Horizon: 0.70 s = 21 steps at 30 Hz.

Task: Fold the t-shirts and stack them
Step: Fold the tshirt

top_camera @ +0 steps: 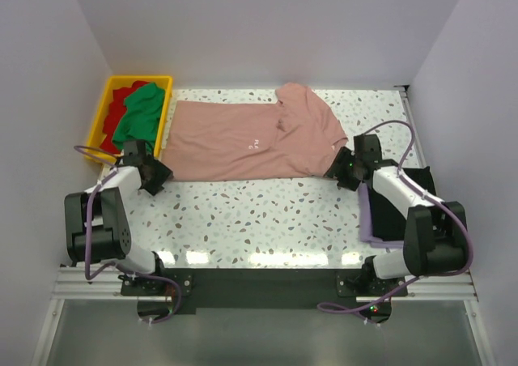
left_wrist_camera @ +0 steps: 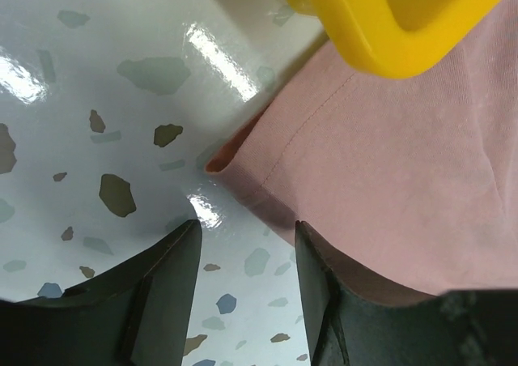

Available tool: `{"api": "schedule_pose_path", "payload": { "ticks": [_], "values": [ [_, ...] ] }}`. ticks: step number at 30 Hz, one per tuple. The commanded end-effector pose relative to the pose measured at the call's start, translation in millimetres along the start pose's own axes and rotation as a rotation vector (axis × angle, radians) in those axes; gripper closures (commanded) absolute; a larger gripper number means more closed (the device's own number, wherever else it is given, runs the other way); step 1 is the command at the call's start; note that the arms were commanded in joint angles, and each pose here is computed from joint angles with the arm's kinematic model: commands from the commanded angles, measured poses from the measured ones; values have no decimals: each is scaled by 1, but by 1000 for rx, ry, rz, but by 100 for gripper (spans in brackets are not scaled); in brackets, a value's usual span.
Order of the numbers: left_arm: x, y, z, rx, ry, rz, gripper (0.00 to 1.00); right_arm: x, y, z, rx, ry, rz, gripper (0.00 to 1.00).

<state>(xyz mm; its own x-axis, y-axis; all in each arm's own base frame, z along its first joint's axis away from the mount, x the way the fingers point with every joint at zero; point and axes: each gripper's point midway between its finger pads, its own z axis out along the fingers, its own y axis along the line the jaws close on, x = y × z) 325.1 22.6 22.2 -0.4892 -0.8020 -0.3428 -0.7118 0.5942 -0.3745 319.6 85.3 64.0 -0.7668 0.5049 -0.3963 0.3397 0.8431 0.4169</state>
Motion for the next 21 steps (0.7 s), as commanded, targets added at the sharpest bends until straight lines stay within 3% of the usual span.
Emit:
{"api": "schedule_pose_path", "payload": {
  "ticks": [1,16,21],
  "values": [
    [-18,-4,5,-15,-64,-30,46,-18,-2,-1,12,-98,18,43],
    [-31,4,10,-85,-111,-23,55,-36,-24,27,87,-158,101,44],
    [-33,7,12,-105,-114,-22,56,-43,-23,41,85,-150,131,50]
  ]
}}
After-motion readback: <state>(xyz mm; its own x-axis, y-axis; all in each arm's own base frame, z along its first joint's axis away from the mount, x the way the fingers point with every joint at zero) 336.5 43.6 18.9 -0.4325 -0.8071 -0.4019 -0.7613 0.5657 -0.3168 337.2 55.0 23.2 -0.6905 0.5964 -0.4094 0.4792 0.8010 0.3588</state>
